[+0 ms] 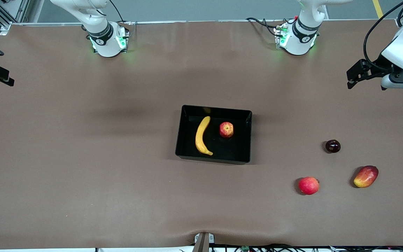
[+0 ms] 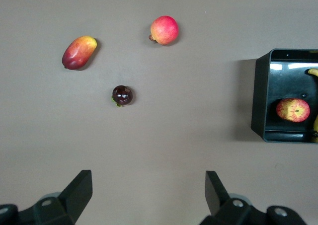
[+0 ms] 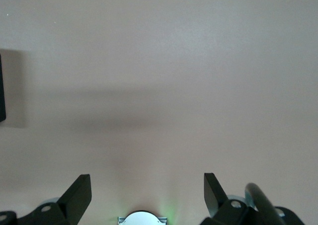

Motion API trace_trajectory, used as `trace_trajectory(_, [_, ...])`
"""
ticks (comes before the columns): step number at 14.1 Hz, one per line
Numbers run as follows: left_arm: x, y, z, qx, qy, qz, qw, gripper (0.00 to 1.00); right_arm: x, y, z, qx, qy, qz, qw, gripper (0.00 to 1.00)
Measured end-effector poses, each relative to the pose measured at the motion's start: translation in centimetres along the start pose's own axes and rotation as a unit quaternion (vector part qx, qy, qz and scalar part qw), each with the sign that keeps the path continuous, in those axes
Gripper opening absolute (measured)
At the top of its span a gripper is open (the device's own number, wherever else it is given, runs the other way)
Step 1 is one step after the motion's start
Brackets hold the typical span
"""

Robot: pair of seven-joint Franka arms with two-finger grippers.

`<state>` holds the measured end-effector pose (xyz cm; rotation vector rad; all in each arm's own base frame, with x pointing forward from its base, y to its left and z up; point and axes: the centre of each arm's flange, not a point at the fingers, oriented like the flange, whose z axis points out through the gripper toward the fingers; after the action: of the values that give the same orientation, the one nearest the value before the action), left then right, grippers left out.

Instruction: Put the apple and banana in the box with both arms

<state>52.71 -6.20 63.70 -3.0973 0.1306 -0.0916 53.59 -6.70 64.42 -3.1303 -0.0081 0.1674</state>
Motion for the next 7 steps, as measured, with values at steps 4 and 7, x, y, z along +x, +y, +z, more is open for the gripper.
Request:
trace_trajectory(4, [0.16,-0.13,-0.44,0.000,0.005,-0.001,1.000,1.00,-0.03,0.25,0.00,0.000,0.000,0.002,1.000,1.00])
trace_trajectory(7, [0.26,-0.14,-0.26,0.000,0.003,-0.001,1.000,1.00,-0.04,0.30,0.00,0.000,0.000,0.003,1.000,1.00])
